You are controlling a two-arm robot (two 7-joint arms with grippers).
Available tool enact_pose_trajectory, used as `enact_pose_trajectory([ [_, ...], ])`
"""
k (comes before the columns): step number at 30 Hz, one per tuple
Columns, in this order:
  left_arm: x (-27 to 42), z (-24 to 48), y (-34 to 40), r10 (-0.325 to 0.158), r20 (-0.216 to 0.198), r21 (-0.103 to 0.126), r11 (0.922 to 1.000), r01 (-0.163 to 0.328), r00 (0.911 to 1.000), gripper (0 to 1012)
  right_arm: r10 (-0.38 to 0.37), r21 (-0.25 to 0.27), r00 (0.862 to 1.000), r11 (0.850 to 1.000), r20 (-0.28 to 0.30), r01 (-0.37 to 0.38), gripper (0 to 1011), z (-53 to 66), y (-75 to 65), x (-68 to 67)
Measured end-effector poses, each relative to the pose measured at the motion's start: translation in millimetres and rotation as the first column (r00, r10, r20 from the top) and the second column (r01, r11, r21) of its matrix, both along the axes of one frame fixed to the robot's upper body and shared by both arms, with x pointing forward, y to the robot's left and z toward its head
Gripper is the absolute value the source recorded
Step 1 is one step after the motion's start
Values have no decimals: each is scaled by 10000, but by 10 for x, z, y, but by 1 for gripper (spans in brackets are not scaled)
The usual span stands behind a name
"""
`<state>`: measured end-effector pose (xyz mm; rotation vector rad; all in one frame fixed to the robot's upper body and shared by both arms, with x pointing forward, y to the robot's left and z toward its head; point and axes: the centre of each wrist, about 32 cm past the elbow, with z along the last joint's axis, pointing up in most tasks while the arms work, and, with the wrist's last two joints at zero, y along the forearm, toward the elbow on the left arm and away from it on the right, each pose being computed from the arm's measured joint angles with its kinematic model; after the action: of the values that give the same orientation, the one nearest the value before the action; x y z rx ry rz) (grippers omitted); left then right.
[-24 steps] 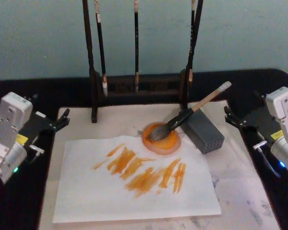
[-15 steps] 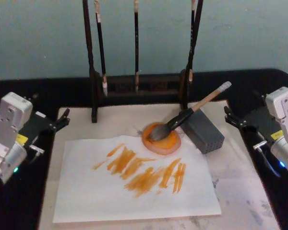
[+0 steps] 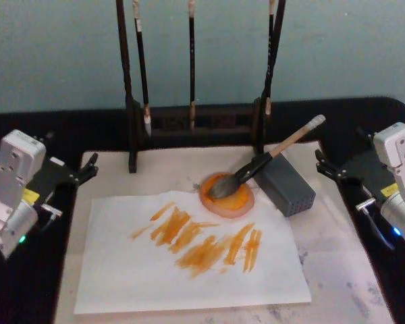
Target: Pick up the brush from the inkstone, write on the paper, then place the brush back to its original position.
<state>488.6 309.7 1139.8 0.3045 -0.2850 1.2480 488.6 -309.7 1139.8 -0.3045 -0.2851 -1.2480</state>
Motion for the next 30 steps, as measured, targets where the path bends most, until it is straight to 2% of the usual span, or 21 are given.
enact_pose_trajectory([
  [30, 0, 0, 0, -1, 0, 0, 10000, 1, 10000, 1001, 1, 0, 10000, 10000, 0, -1, 1000, 0, 0, 0],
])
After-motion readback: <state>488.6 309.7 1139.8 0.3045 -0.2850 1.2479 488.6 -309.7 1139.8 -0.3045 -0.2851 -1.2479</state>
